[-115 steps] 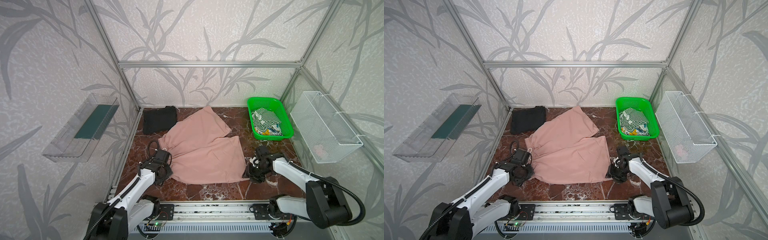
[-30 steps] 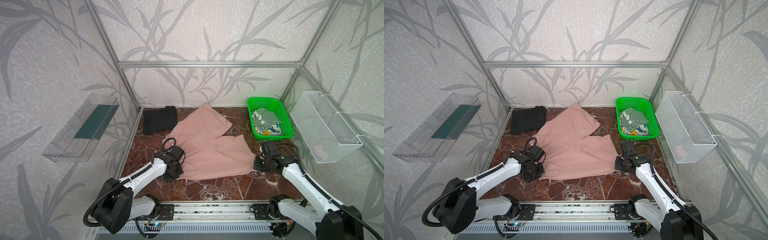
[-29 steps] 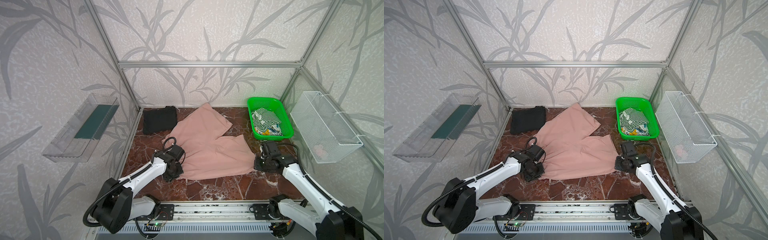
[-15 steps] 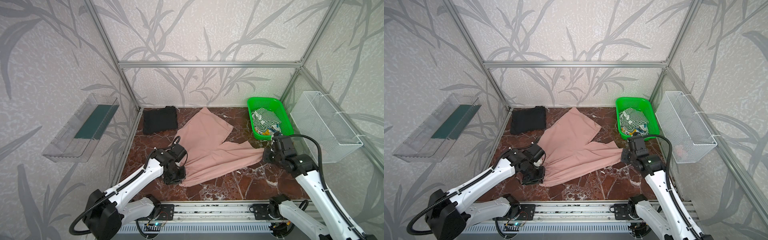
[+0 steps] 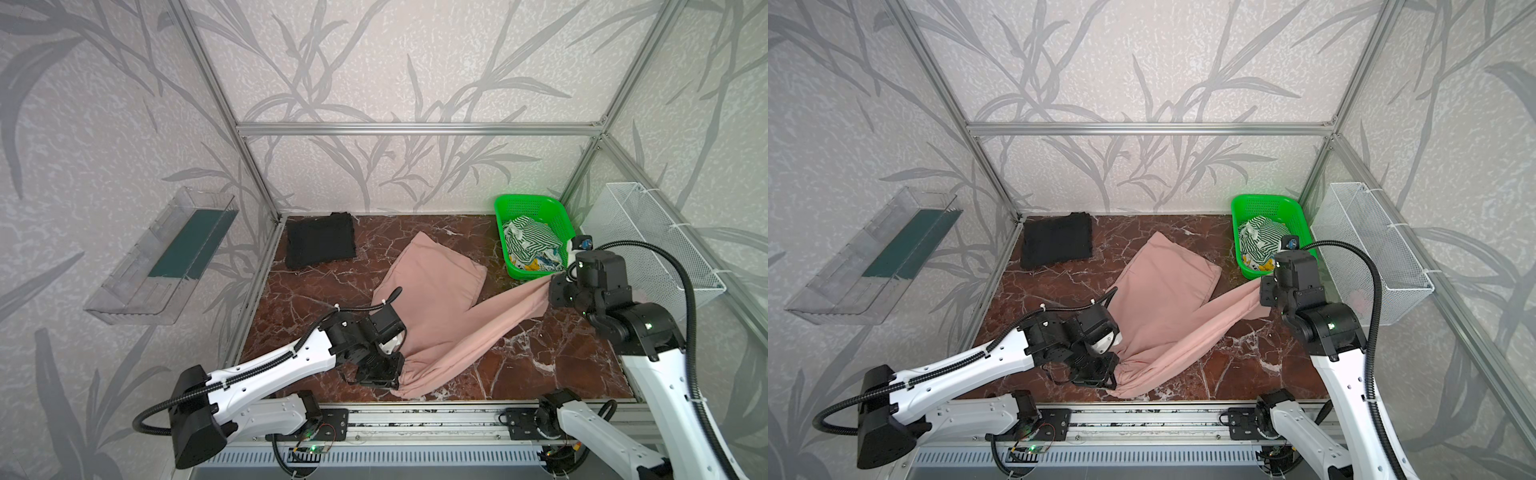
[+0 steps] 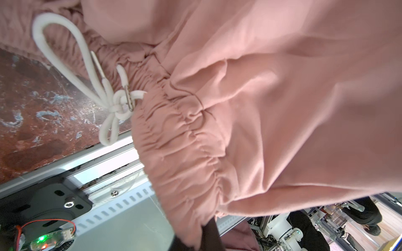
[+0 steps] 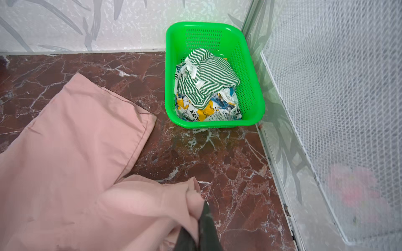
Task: Fold and stack the mixed laundry pile
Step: 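Lift the waistband with the left gripper while the right lifts the hem, then fold the leg away with the right gripper while the left holds the waistband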
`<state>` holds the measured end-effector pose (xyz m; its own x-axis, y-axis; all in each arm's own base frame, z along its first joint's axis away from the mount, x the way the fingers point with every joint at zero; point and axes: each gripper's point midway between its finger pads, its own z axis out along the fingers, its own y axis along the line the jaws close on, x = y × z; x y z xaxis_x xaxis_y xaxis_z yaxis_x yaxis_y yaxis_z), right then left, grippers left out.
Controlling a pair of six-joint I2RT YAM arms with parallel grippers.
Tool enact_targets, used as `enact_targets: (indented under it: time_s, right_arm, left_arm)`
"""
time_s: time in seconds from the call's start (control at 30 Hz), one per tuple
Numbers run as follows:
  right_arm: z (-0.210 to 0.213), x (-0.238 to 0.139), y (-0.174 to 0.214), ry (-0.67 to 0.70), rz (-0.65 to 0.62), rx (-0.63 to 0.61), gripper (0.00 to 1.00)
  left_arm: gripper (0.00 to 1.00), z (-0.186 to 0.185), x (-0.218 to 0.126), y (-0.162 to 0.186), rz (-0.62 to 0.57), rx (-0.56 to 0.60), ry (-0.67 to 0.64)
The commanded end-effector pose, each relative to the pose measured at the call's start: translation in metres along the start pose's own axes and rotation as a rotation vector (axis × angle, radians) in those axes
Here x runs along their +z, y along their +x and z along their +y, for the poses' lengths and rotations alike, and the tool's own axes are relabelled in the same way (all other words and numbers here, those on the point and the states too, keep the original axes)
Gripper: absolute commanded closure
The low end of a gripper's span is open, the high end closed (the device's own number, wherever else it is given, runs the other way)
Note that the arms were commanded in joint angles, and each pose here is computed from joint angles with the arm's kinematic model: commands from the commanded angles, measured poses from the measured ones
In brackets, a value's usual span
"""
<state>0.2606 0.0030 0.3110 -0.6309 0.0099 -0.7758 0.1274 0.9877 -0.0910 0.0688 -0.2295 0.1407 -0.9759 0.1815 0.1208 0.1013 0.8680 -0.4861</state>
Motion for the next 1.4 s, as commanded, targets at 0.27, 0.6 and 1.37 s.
enact_targets:
  time_s: [0.27, 0.6, 1.37]
  right_arm:
    - [0.135, 0.071, -0.072, -0.286, -0.047, -0.185, 1.0]
    - [0.229, 0.185, -0.069, -0.375, 0.062, -0.218, 1.0]
    - [0.341, 0.332, -0.087, -0.451, 0.048, -0.177, 0.98]
  left_arm:
    - [1.0, 0.037, -0.008, -0.05, -0.291, -0.275, 0.086]
    - [1.0, 0.069, 0.003, -0.079, -0.414, -0.448, 0.153]
    - [0.98, 0.103, -0.06, -0.133, -0.773, -0.65, 0.191]
